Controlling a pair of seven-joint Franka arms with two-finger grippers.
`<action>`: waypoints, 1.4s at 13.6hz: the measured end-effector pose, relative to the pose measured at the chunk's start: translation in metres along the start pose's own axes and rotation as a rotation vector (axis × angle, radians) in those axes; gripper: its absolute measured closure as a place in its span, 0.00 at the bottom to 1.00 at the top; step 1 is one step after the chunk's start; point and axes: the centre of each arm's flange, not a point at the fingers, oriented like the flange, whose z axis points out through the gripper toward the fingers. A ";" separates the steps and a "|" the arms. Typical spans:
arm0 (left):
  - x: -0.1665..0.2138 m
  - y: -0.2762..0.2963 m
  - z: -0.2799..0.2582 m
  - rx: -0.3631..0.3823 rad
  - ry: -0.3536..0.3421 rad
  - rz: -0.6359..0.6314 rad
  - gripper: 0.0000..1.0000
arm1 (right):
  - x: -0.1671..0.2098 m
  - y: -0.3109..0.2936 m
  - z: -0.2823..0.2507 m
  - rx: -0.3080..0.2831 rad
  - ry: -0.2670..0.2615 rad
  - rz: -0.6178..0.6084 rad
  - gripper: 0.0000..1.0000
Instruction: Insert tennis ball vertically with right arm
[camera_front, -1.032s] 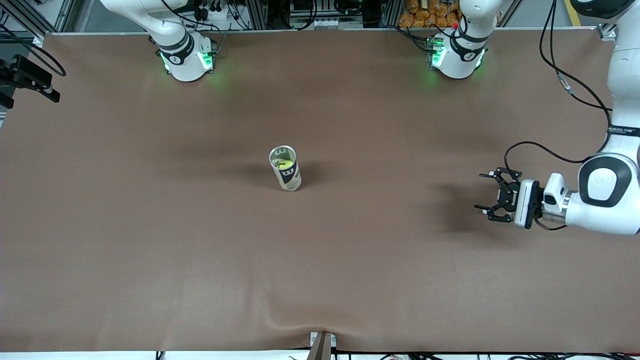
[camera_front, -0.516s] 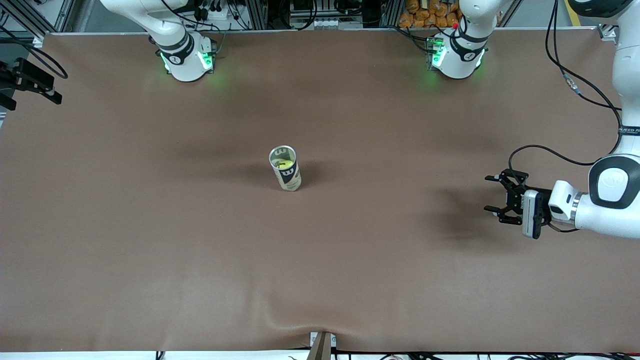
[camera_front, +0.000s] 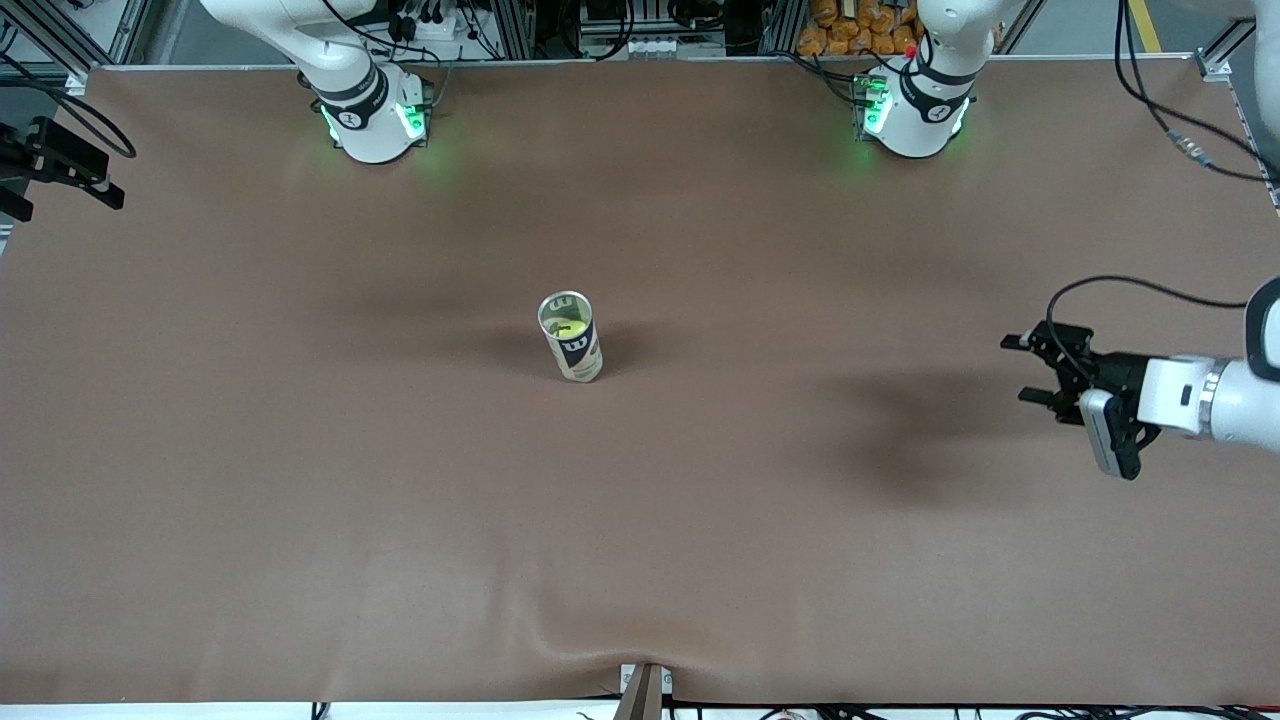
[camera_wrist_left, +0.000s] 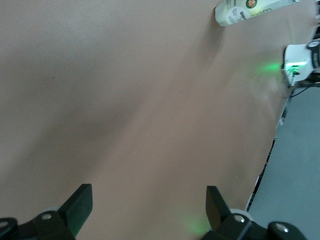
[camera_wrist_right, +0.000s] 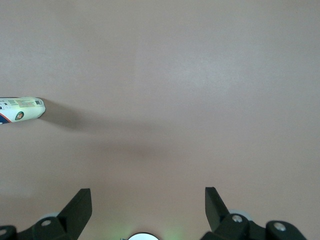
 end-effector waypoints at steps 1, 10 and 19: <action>0.004 0.017 -0.008 0.040 -0.023 -0.040 0.00 | 0.000 0.000 0.000 0.000 0.000 0.000 0.00; -0.011 0.174 -0.083 0.322 -0.052 -0.472 0.00 | 0.000 0.000 0.000 0.001 0.001 0.000 0.00; -0.107 0.211 -0.158 0.476 0.043 -0.666 0.00 | -0.002 0.005 0.000 0.003 -0.003 0.009 0.00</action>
